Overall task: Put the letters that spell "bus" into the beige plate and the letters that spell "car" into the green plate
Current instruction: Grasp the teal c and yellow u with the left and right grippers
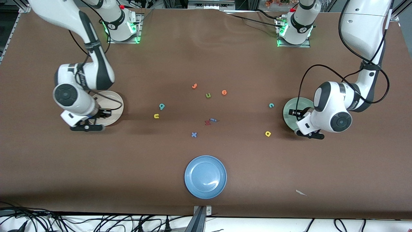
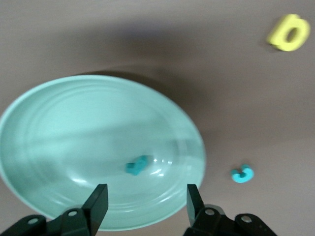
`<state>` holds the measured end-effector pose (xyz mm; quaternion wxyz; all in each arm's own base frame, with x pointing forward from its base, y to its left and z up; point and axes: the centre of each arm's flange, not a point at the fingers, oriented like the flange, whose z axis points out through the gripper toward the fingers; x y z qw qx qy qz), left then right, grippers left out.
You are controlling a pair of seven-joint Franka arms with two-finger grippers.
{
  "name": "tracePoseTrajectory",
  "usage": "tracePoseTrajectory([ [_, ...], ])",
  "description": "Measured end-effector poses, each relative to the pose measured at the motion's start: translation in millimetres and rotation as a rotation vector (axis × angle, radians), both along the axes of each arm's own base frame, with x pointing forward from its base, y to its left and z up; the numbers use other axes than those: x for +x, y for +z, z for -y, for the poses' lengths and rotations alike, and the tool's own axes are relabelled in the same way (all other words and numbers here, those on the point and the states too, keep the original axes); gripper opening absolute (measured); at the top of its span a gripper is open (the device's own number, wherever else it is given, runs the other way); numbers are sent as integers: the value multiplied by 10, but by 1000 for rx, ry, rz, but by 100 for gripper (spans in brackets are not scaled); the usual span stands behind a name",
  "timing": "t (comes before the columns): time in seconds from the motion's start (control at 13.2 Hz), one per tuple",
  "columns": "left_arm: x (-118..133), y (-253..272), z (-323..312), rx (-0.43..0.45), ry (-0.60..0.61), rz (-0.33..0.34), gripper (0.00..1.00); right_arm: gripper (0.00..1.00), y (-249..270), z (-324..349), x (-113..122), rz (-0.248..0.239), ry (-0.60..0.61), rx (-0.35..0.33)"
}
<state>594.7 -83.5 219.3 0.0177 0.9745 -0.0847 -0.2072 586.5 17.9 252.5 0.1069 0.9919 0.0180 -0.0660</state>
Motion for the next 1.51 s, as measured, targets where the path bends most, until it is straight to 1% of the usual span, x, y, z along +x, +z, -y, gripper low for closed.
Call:
tracePoseTrajectory([
  [0.15,-84,9,471,7,-3,-3,72,23,-197,310,-109,-47,-15,-14],
  [0.23,-137,11,689,19,2,-2,72,23,-295,352,-162,-61,-20,-17],
  [0.3,-187,0,870,28,4,8,72,30,-372,351,-203,-71,-19,-19],
  [0.45,-340,-141,1117,15,-5,74,72,51,-414,323,-222,-73,-16,-20],
  [0.53,-464,-257,1149,9,-10,99,72,60,-392,306,-206,-67,-17,-19],
  [0.6,-574,-352,1136,8,-12,105,73,72,-338,272,-171,-53,-35,-18],
  [0.75,-697,-393,1080,12,-12,106,73,95,-114,12,-28,-22,-145,-9],
  [0.83,-731,-361,1053,15,-12,110,73,100,24,-230,56,-4,-207,-1],
  [0.98,-780,-297,988,25,-21,120,73,100,187,-752,132,34,-300,27],
  [1.06,-798,-286,966,28,-23,127,73,100,186,-1012,110,42,-313,48],
  [1.13,-821,-299,951,27,-23,135,72,100,150,-1235,83,53,-306,67],
  [1.36,-871,-366,934,22,-21,152,71,99,-145,-1779,42,111,-252,131],
  [1.51,-872,-371,934,21,-20,156,71,99,-388,-2044,-17,128,-210,154],
])
